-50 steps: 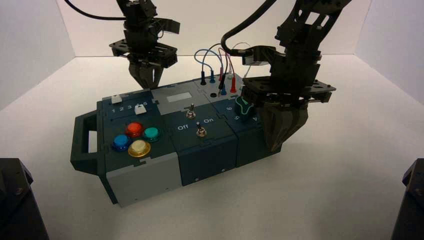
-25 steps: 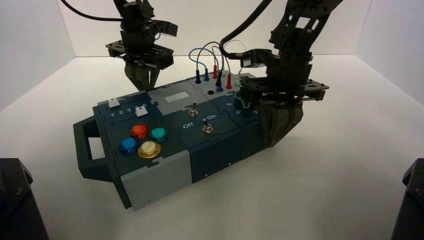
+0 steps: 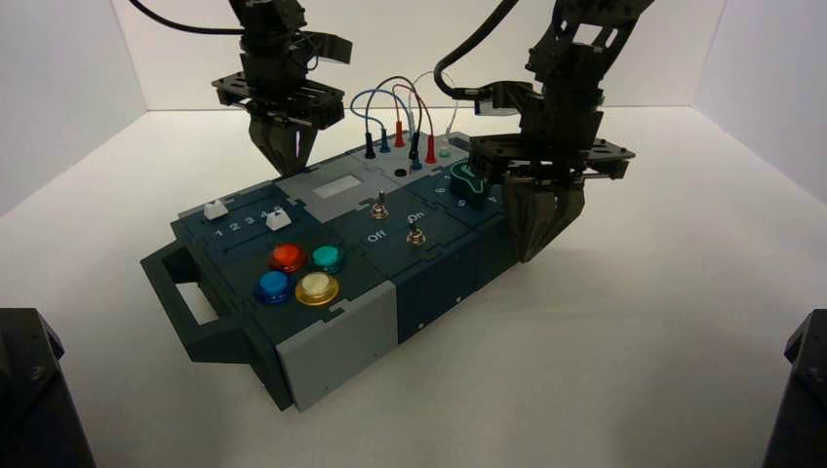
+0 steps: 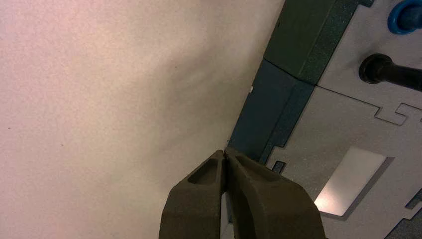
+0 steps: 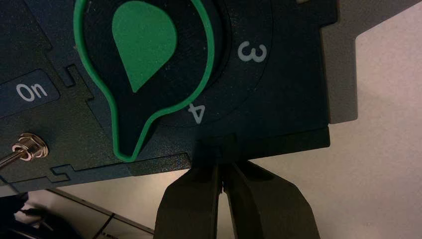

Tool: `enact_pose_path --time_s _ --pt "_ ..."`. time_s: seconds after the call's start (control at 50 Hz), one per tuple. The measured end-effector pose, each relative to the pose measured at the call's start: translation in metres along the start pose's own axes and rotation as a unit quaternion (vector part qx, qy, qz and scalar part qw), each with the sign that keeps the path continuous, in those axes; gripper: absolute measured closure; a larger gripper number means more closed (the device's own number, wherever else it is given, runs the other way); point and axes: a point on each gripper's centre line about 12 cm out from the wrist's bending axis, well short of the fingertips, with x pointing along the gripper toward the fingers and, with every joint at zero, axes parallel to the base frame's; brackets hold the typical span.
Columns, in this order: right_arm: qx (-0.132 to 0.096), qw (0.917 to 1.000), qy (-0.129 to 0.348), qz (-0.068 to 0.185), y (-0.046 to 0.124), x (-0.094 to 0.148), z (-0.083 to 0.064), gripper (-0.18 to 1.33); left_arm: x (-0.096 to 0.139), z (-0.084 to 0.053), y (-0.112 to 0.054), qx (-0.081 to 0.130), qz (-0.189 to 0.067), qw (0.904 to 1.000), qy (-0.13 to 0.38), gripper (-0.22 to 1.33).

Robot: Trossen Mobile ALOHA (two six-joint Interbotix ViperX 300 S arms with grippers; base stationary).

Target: Rotate the box counterclockwise.

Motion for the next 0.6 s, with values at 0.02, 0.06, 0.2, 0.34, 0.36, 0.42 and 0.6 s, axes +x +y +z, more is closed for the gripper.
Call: enact_pose_path --time_s 0.02,0.06,0.2,0.34,0.36,0.42,0.6 --pt "0.000 1.0000 -0.001 0.000 0.000 0.000 0.001 1.29 0.000 0.000 0.000 0.000 0.000 1.0000 0.000 1.28" --pt "-0.001 1.0000 0.000 0.000 0.000 0.000 0.001 1.29 0.000 0.000 0.000 0.001 0.000 1.0000 0.001 1.28" --pt "-0.010 0.9999 0.001 -0.008 -0.001 0.002 0.005 1.29 0.000 -0.001 -0.002 0.003 -0.001 1.0000 0.005 1.27" --pt "-0.008 0.9999 -0.002 -0.010 -0.004 0.001 0.011 1.29 -0.001 -0.004 -0.002 0.003 -0.002 0.9999 0.015 1.27" --pt "-0.007 0.9999 -0.003 -0.011 -0.006 0.001 0.012 1.29 -0.001 -0.004 -0.002 0.004 -0.001 0.9999 0.017 1.27" --pt "-0.001 0.9999 -0.004 -0.012 -0.010 0.001 0.015 1.29 -0.001 -0.006 -0.002 0.004 -0.002 0.9998 0.020 1.27" --pt "0.002 0.9999 -0.009 -0.014 -0.014 -0.001 0.020 1.29 0.000 -0.010 -0.003 0.003 -0.003 0.9996 0.027 1.27"
